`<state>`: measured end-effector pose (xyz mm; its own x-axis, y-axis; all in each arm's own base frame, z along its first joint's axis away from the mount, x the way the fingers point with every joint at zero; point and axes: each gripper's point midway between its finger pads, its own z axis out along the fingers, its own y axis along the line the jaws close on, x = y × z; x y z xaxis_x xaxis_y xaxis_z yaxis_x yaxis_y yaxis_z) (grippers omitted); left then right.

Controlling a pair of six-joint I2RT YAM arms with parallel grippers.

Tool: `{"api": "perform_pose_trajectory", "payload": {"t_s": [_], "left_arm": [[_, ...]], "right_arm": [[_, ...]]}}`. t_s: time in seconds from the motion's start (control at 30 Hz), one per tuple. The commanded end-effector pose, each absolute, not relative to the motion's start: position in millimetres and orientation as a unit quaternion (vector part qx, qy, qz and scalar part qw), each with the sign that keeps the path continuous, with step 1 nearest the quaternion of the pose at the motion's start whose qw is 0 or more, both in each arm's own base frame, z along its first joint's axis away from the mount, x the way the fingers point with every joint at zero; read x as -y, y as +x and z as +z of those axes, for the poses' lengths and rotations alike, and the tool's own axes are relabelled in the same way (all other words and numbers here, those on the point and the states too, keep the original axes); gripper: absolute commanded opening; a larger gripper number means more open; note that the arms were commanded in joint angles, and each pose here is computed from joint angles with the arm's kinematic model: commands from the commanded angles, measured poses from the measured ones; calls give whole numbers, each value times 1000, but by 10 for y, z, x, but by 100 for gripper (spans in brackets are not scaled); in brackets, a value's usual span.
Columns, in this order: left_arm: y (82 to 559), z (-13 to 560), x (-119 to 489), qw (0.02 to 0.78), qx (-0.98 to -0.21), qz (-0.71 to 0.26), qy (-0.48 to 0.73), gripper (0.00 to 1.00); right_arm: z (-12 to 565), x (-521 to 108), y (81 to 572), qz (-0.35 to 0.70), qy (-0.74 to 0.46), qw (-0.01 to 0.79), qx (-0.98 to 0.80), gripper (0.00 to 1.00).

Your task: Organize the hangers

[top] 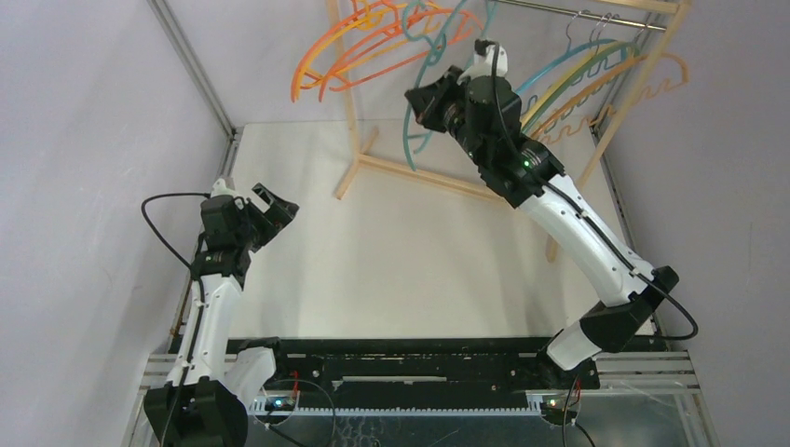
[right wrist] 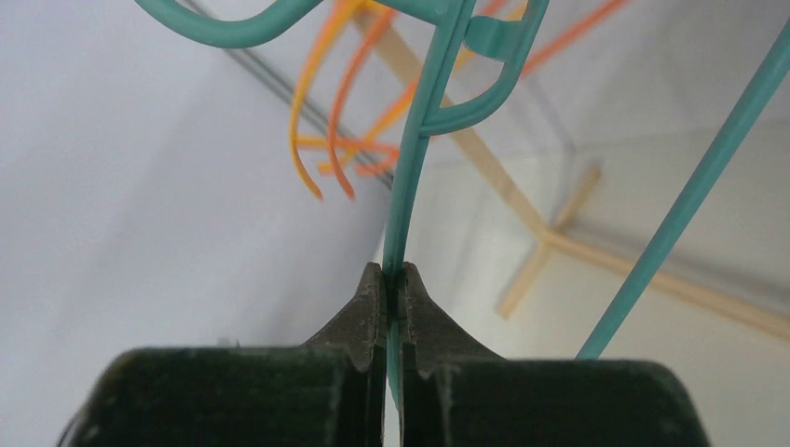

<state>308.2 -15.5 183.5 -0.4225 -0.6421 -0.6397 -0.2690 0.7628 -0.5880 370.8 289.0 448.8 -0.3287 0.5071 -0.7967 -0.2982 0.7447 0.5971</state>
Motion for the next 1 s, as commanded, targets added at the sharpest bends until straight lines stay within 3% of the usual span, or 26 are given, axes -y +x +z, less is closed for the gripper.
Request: {"api": "perform_pose_trajectory", "payload": {"t_s": [0.0, 0.33, 0.77, 0.97], "left_arm": [[3151, 2139, 140, 489, -806, -208, -260, 99], [3141, 2119, 156, 481, -814, -206, -251, 99], [3171, 2049, 127, 470, -824, -203, -243, 100], [3147, 2031, 71, 470, -822, -204, -248, 99]], "right_arm": [[5111, -2750, 4046, 372, 126, 647, -653, 0], [4972, -2617, 4623, 338, 164, 661, -649, 0], [4887, -2623, 4912, 307, 174, 672, -651, 0], [4569, -2679, 5146, 291, 186, 655, -672, 0]]}}
